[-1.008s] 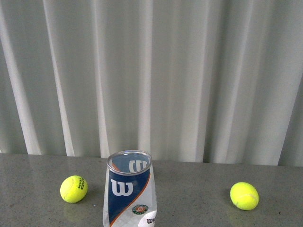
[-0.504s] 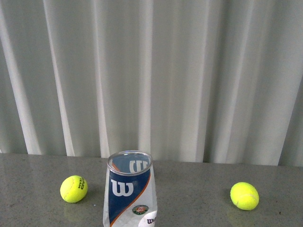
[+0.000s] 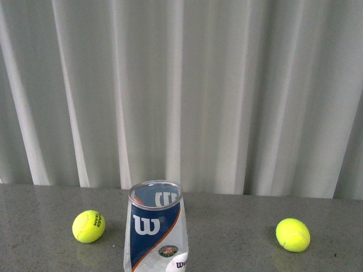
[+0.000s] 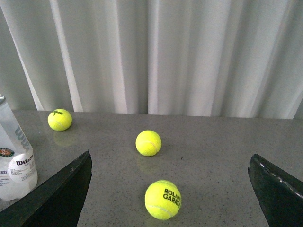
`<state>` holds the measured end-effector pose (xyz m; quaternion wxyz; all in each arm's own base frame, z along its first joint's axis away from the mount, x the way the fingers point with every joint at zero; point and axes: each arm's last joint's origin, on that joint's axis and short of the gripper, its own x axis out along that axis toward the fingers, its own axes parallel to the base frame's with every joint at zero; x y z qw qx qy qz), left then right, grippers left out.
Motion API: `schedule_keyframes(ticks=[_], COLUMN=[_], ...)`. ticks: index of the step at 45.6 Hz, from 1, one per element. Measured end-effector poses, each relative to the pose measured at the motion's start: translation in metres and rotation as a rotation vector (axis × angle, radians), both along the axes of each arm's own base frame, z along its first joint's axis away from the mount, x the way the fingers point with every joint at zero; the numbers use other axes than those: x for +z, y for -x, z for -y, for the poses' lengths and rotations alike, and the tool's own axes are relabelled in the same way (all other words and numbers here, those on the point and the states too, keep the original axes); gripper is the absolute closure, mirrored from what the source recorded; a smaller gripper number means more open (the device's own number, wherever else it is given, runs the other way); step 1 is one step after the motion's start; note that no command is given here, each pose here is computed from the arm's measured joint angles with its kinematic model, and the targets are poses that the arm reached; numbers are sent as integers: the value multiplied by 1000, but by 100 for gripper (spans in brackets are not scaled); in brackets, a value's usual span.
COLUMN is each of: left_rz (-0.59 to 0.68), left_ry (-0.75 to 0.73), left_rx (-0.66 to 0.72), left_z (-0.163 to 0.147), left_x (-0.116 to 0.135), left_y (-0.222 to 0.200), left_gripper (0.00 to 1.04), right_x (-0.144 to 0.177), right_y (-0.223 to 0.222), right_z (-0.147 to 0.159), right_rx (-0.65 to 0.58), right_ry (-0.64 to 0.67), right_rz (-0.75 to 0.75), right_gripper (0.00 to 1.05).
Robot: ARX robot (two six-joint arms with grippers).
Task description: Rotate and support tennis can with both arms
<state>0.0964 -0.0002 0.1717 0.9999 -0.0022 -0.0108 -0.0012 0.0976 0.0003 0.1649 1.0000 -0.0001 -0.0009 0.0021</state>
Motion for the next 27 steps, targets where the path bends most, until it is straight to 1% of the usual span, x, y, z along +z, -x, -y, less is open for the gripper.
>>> schedule_keyframes(ticks=[5,9,27], left_rz=[0,0,0], left_ry=[0,0,0], left_rx=[0,0,0], left_z=[0,0,0], left_x=[0,0,0], left_y=[0,0,0], left_gripper=[5,7,7], right_x=[0,0,0], right_y=[0,0,0], right_z=[0,0,0], right_rx=[0,0,0], right_ry=[0,0,0], right_rz=[0,0,0], right_gripper=[7,7,7])
